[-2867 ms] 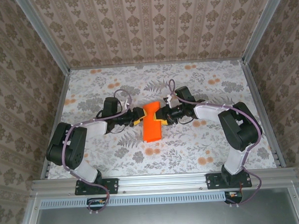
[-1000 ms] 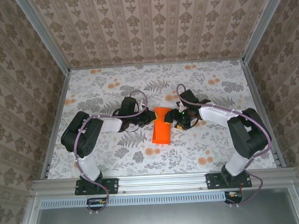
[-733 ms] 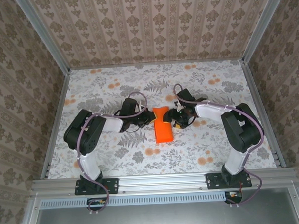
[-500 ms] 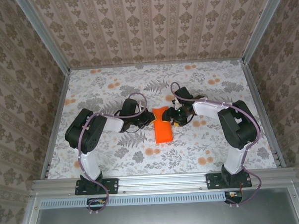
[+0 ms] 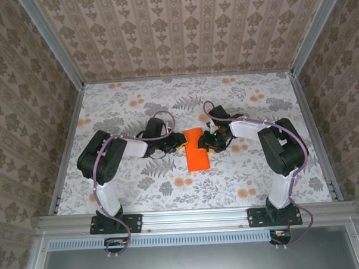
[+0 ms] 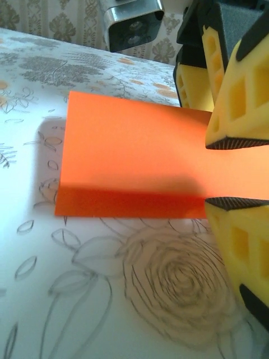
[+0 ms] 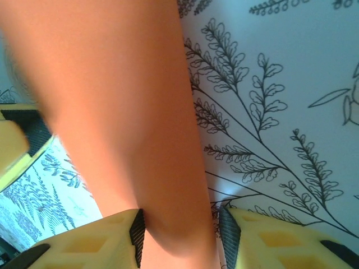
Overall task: Fold a paper plane with a square sheet of paper (pick it up from the middle)
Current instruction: First fold in half a square sheet of paper at the center of the table.
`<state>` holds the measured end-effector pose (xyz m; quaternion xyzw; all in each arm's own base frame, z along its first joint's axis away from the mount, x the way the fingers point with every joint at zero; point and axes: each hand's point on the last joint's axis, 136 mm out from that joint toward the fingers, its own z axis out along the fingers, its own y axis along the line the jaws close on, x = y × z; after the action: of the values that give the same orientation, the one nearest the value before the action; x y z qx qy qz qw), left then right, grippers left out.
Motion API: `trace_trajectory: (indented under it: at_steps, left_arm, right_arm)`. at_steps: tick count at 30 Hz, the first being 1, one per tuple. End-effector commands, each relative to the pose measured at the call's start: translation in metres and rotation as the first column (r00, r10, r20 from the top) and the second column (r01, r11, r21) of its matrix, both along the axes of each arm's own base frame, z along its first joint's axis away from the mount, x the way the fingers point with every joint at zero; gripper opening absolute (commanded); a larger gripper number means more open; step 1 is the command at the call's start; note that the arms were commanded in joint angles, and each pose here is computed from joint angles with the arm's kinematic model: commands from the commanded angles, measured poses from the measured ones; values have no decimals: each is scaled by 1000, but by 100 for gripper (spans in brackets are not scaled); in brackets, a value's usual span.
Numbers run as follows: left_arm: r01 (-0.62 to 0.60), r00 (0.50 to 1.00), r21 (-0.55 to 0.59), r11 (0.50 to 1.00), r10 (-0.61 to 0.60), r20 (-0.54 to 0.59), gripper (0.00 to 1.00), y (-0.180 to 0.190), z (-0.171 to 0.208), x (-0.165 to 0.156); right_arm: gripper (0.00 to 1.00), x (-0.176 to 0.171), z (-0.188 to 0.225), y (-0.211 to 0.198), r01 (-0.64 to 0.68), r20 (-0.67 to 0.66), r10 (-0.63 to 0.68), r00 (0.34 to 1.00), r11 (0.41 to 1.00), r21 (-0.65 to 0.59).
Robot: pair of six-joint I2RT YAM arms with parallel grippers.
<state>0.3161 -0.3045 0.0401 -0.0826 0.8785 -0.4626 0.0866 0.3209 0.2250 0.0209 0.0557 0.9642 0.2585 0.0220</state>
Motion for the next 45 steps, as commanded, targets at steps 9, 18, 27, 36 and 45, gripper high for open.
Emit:
trace_trajectory:
  at_steps: [9,18,27,36,45]
  left_arm:
    - [-114,988,148,982,96,124,66,66,45,16]
    - [-96,982,222,970,57,178,90,76,58,14]
    - [-51,977,272,961,-8,212,100,72,58,12]
    - [30,978,259,965,-82,190,100,44,51,4]
    - [72,981,243,967,-113,160,98,24,42,1]
  right_arm:
    - [43,-8,-33,-15,-21,-68,13,998,994,-111]
    - [45,-14,-52,-20,-33,-106,14,994,982,-188]
    - [46,-20,-59,-20,-77,-124,51,991,973,-216]
    - [48,-24,-65,-21,-91,-148,54,987,964,-251]
    - [49,-28,-75,-29,-101,-171,49,984,944,-313]
